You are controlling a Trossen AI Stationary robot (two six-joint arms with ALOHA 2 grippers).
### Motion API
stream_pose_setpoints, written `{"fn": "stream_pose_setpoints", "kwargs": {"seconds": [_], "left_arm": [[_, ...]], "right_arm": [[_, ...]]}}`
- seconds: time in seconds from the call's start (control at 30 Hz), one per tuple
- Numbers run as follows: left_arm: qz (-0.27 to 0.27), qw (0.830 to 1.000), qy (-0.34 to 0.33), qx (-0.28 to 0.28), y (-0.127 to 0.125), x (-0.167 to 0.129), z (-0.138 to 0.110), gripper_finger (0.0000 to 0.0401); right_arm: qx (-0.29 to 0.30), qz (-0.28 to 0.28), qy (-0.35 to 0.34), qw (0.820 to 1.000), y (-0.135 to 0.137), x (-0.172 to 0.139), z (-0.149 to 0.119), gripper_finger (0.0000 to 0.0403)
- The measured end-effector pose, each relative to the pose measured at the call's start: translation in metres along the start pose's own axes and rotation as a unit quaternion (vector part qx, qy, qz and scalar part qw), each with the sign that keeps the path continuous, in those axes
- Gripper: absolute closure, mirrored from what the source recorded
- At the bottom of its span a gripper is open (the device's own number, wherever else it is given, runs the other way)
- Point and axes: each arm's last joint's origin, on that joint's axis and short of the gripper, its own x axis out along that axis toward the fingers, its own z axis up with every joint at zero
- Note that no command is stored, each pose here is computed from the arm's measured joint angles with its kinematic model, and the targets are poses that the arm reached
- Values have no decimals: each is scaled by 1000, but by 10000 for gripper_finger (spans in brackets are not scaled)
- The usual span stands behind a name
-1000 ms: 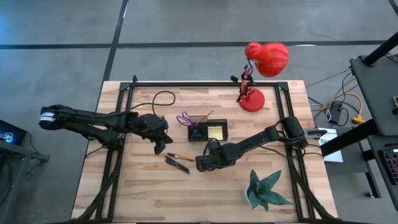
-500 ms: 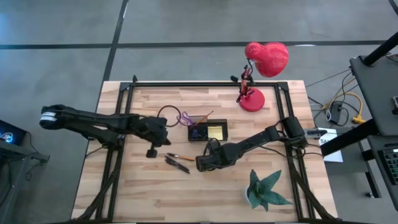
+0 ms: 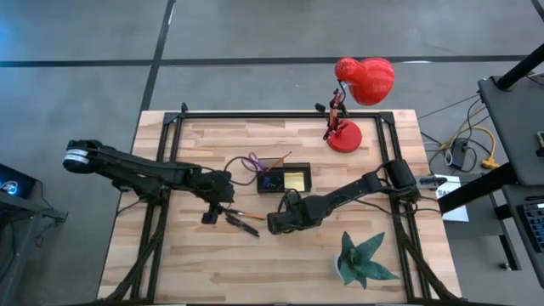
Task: Pick and place office supplies into organizer
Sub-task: Put the orange pencil into the black desk organizer
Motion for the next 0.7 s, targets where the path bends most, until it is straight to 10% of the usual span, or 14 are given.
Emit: {"fn": "stream_pose_setpoints", "kwargs": {"seconds": [0.7], "left_arm": [[-5, 1000, 2, 16, -4, 44, 8, 228]], "right_arm": [[5, 3, 1, 1000, 1, 0, 0, 394]]}}
